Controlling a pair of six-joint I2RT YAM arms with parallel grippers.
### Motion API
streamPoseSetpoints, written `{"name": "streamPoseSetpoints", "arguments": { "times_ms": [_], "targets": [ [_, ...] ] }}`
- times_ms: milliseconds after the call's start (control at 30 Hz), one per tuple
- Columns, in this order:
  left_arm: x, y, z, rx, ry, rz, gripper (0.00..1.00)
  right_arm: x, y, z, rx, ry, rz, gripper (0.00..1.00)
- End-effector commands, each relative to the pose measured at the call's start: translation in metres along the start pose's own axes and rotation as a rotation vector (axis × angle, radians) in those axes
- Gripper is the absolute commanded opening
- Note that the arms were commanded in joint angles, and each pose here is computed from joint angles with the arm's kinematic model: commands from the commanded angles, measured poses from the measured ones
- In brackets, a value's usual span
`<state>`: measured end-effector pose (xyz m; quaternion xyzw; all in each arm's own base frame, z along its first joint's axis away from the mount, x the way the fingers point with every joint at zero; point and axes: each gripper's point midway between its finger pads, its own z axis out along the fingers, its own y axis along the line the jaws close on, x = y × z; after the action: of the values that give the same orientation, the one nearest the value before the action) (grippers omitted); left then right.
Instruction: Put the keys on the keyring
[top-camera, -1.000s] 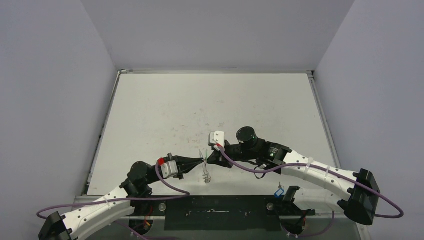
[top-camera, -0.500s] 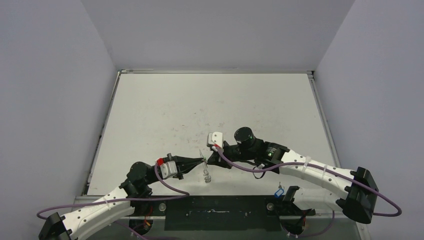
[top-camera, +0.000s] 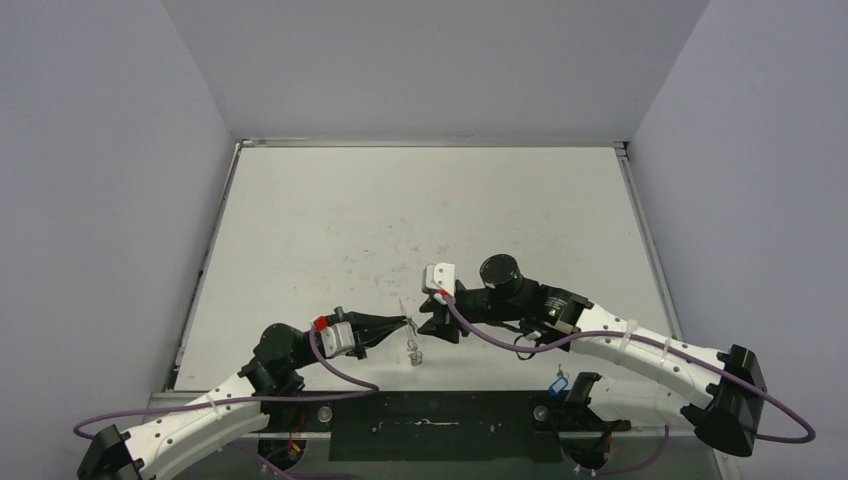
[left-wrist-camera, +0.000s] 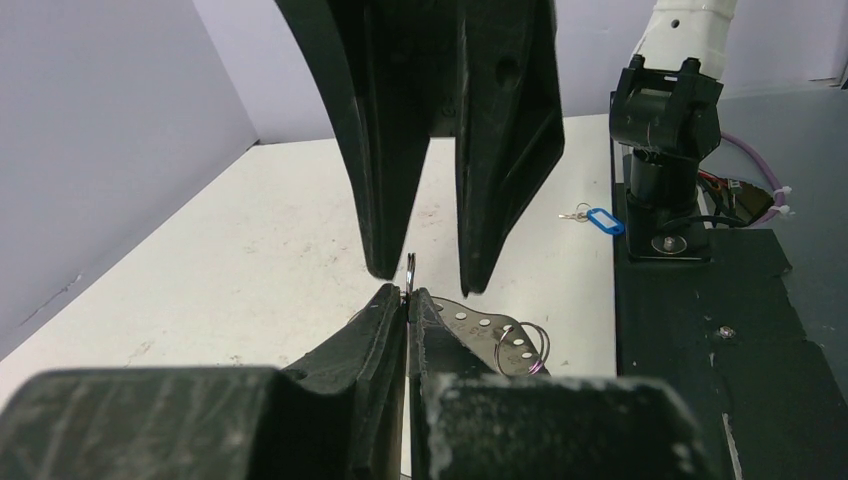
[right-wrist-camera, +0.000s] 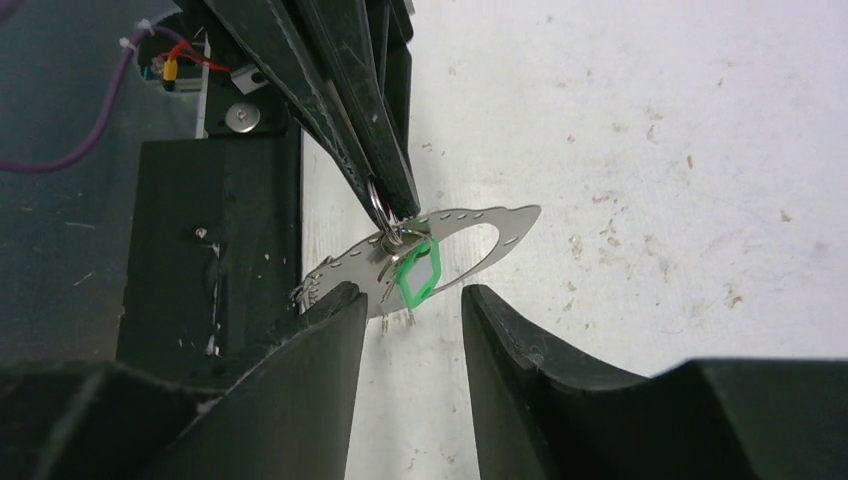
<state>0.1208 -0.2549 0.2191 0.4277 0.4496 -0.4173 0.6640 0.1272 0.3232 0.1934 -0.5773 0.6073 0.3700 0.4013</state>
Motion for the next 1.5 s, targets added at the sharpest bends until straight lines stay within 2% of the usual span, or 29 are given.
{"name": "streamPoseSetpoints", "arguments": {
  "times_ms": [0, 67, 233, 333, 433, 533, 767, 933, 1033, 1200, 1467],
  "targets": [
    [-0.021, 0.002, 0.003, 0.004, -0.063, 0.03, 0.0, -0.037, -0.001, -0.013, 0.026, -0.144, -0.068, 0.44],
    [-0.021, 0.001, 0.004, 0.005, -0.061, 0.029, 0.0, -0.044, 0.001, -0.013, 0.019, -0.175, -0.072, 0.46],
    [-0.02, 0.002, 0.004, 0.005, -0.06, 0.024, 0.0, -0.048, 0.003, -0.006, -0.008, -0.192, -0.062, 0.45],
    [-0.02, 0.001, 0.004, 0.007, -0.058, 0.02, 0.0, -0.048, 0.004, 0.001, -0.025, -0.192, -0.052, 0.41],
    [-0.019, 0.001, 0.003, 0.003, -0.056, 0.019, 0.0, -0.05, 0.004, 0.007, -0.037, -0.196, -0.043, 0.32],
    [-0.02, 0.003, 0.002, -0.01, -0.053, 0.018, 0.0, -0.048, -0.001, 0.007, -0.004, -0.184, -0.03, 0.32],
    [0.0, 0.024, -0.011, -0.137, 0.115, 0.006, 0.0, -0.042, -0.019, -0.01, 0.146, -0.217, -0.01, 0.58],
    [0.003, 0.039, -0.027, -0.238, 0.224, 0.01, 0.0, -0.034, -0.034, -0.023, 0.253, -0.244, 0.038, 0.71],
    [0.011, 0.045, -0.04, -0.283, 0.329, -0.003, 0.0, -0.028, -0.044, -0.032, 0.324, -0.275, 0.08, 0.78],
    [0.024, 0.053, -0.048, -0.329, 0.447, -0.019, 0.0, -0.016, -0.063, -0.053, 0.477, -0.341, 0.203, 0.99],
    [0.045, 0.065, -0.017, -0.312, 0.47, -0.006, 0.0, 0.014, -0.077, -0.076, 0.645, -0.365, 0.377, 1.0]
  ]
}}
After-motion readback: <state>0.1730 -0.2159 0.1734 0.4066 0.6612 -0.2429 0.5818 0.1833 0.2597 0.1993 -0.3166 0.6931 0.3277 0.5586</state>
